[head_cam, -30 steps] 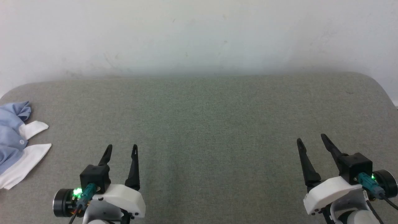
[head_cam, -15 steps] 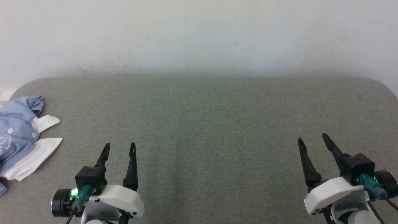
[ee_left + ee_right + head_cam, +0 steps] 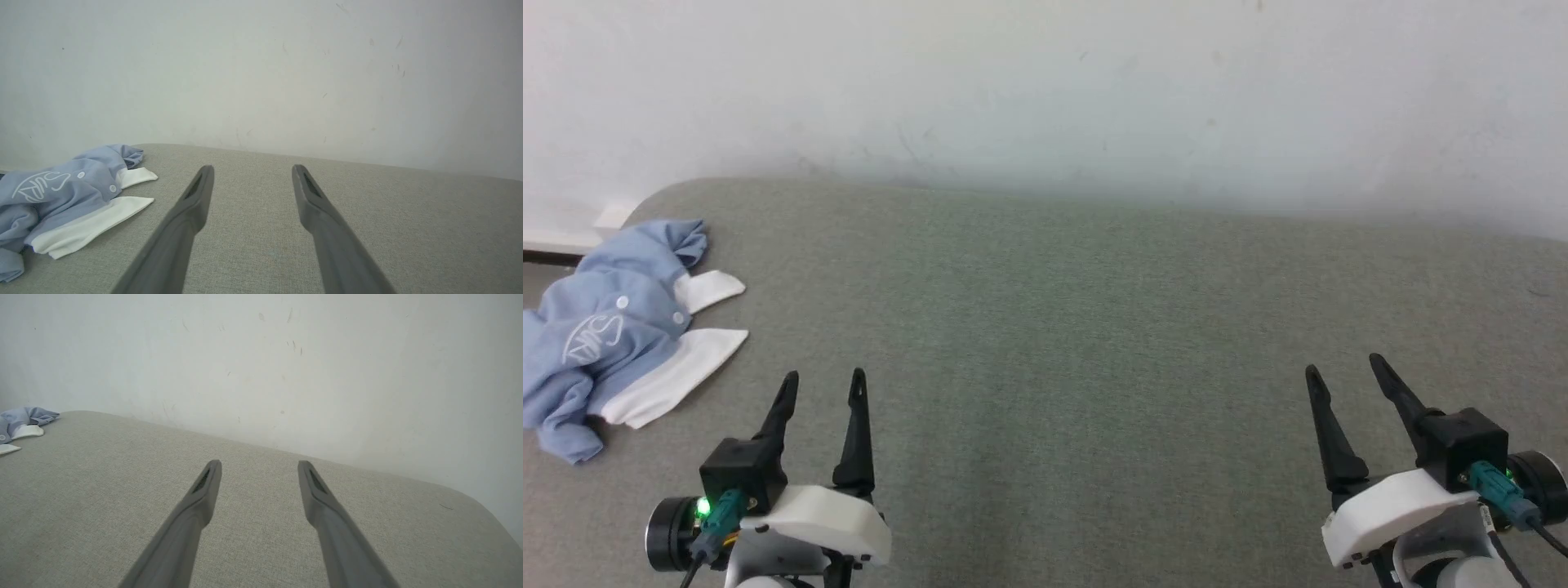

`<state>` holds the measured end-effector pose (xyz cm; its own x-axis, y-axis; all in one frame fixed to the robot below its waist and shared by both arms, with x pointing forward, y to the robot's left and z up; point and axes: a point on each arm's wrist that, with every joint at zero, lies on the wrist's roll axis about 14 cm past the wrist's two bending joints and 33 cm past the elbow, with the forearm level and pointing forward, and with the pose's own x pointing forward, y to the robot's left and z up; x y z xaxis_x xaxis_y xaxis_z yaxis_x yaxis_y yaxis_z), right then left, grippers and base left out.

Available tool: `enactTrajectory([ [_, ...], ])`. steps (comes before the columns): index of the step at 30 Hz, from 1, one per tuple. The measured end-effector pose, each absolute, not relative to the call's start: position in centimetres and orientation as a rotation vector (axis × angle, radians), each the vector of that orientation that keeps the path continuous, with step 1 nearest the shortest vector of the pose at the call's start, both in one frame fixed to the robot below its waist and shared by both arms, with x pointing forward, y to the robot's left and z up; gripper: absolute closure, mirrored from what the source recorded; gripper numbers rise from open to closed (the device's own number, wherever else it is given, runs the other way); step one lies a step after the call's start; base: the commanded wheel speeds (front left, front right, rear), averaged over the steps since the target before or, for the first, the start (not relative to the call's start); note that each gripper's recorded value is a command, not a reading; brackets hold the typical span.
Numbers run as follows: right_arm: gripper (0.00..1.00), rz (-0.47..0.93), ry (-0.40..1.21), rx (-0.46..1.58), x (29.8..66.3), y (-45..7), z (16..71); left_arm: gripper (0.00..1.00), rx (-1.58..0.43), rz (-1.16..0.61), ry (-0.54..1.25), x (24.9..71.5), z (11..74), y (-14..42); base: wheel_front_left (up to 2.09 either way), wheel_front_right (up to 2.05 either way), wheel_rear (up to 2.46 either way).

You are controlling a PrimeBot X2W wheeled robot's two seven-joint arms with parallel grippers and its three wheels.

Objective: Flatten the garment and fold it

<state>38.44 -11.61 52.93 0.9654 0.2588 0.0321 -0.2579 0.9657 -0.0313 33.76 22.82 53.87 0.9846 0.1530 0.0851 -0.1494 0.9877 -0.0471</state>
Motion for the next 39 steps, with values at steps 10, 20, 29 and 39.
enactTrajectory([
  [10, 0.00, 0.349, -0.033, -0.025, 39.4, -8.5, 52.7, 0.00, -0.054, 0.258, -0.111, 31.5, 54.0, 26.0, 0.00, 0.00, 0.00],
  [20, 0.00, 0.450, -0.031, -0.021, 40.0, -4.9, 52.4, 0.00, -0.068, 0.378, -0.123, 28.5, 53.8, 29.2, 0.00, 0.00, 0.00],
  [29, 0.00, 0.531, -0.025, -0.017, 40.3, -2.0, 52.0, 0.00, -0.091, 0.474, -0.126, 25.8, 53.3, 31.3, -0.12, -0.12, -0.12],
  [39, 0.00, 0.587, -0.024, -0.013, 40.4, 0.1, 51.8, 0.00, -0.104, 0.554, -0.131, 23.5, 52.9, 32.5, -0.10, -0.10, -0.10],
])
